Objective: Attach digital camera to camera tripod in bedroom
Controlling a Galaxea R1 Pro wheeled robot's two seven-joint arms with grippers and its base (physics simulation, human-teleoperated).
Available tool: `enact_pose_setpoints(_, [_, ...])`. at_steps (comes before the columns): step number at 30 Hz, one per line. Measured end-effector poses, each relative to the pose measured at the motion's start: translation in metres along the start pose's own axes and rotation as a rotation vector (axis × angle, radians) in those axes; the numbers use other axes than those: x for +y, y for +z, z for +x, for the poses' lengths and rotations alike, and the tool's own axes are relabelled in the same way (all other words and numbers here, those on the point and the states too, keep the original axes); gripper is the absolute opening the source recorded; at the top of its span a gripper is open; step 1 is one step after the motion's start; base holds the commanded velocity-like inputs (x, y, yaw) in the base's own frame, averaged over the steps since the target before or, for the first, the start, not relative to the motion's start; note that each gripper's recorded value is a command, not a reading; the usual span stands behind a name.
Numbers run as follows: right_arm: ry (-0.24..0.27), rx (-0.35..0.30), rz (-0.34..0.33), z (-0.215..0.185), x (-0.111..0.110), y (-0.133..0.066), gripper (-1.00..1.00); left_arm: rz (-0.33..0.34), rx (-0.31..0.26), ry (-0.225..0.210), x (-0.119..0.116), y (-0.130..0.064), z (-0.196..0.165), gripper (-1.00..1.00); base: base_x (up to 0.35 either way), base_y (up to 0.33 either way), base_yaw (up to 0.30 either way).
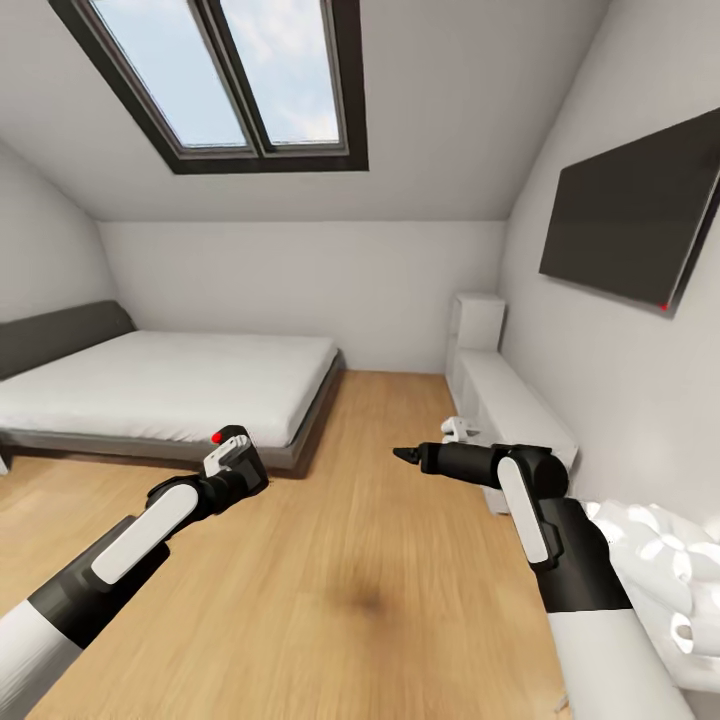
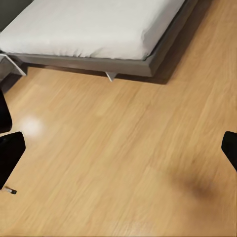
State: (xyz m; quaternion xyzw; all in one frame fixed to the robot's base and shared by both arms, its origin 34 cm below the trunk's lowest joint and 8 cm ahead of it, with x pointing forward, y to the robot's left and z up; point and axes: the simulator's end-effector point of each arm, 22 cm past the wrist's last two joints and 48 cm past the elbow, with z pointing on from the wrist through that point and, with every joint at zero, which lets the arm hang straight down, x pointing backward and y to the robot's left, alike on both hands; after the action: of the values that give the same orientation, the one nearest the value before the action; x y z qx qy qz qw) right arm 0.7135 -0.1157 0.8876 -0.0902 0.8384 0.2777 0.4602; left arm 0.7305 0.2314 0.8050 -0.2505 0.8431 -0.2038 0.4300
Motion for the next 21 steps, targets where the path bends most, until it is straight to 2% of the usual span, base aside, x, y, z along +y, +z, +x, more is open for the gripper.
enact_pose_setpoints(13, [0.004,0.013,0.009,-0.018,0.005,-0.005,1.0,-0.006,0.0,-0.001,-0.012,-0.011,-0.018,-1.0,0.0,0.0,0.291])
enact_pose_setpoints(21, [-0.026,0.023,0.054,-0.03,0.002,-0.01,1.0,-0.015,0.003,-0.004,-0.017,-0.016,-0.028,-1.0,0.0,0.0,0.3])
